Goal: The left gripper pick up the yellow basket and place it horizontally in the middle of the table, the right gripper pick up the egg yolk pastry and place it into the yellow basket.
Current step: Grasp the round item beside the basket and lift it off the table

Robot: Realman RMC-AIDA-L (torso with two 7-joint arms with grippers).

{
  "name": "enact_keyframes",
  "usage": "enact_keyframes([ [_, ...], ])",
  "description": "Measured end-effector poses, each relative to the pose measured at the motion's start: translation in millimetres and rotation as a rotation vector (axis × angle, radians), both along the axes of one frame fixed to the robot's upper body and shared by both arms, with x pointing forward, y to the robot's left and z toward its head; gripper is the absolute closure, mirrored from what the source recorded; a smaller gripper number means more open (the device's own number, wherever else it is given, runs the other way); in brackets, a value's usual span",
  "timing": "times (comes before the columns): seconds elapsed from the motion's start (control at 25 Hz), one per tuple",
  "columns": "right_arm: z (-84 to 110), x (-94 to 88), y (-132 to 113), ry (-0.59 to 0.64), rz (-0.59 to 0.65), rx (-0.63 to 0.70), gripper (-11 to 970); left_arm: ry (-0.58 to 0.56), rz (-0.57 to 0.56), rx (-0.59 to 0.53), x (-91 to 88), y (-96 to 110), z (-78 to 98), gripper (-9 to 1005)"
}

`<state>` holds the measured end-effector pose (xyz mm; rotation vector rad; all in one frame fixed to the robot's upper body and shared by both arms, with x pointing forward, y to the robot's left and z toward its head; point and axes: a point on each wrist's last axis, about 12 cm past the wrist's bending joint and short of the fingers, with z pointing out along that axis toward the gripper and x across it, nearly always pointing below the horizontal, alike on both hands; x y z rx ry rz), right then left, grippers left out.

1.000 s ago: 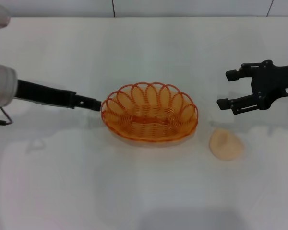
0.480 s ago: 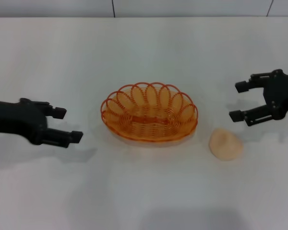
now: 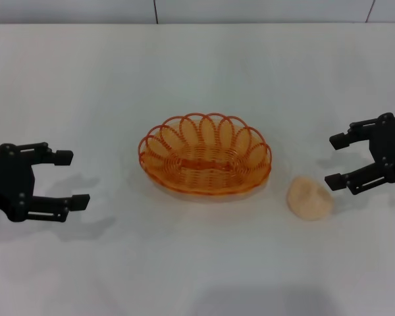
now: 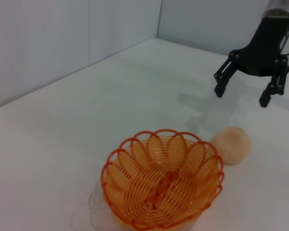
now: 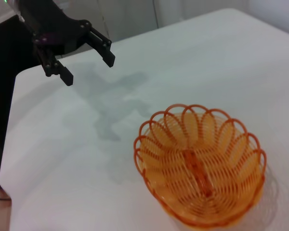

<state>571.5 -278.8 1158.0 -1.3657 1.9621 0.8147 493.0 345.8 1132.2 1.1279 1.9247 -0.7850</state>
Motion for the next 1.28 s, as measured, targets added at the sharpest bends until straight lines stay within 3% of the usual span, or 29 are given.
enact_keyframes([
  [0.32,6.9,2.8,11.1,0.063,-0.056,-0.050,90,0.001,-0.019,-0.031,0.6,7.0,-9.5,115],
  [0.84,-13.8,3.6,32.1,0.124,-0.052,-0.176,118,-0.009,-0.035,-0.035,5.5,1.7,-7.4,115],
  [1.28,-23.5,5.8,41.8,0.156,-0.046,-0.170,157,-0.012,-0.052,-0.033,4.5,0.3,-8.0,115],
])
